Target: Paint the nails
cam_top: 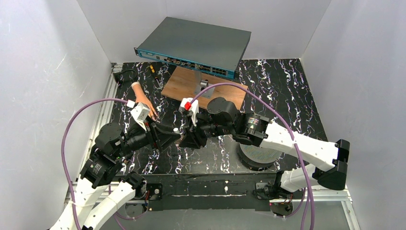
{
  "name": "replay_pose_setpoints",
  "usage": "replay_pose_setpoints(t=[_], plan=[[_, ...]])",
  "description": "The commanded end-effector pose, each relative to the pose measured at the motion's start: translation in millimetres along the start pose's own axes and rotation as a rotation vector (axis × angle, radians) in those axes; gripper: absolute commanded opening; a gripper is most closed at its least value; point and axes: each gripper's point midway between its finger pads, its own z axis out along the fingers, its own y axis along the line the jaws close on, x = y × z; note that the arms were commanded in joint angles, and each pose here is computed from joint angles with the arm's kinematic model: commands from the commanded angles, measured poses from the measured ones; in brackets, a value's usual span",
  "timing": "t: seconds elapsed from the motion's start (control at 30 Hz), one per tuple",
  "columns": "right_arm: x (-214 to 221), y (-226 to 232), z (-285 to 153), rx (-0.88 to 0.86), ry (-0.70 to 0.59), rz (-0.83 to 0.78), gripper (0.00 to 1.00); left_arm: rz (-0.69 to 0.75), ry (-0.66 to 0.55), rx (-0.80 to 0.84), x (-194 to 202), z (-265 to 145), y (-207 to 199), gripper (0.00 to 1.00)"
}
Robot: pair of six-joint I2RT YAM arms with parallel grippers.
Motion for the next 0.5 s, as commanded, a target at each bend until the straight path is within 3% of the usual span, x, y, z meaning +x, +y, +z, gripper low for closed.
replay_pose_setpoints(t=[0.0, 0.07, 0.2, 0.27, 0.47], plan=[[-28, 14, -3, -0.048, -0.081, -0.034, 0.01, 0.007, -0.017, 0.028, -4, 2, -4, 0.41], [-28, 15, -3, -0.05, -0.08, -0.035, 0.01, 0.006, -0.015, 0.028, -3, 2, -4, 0.35], [-30, 19, -6, -0.062, -0.088, -0.041, 0.01, 0.01, -0.008, 0.062, 0, 3, -8, 0.11], [-33, 23, -9, -0.084, -0.109, -0.048, 0.01, 0.016, 0.002, 0.1, 3, 3, -13, 0.03], [-41, 44, -23, -0.185, -0.168, -0.084, 0.01, 0.036, 0.049, 0.225, 19, -1, -30, 0.0]])
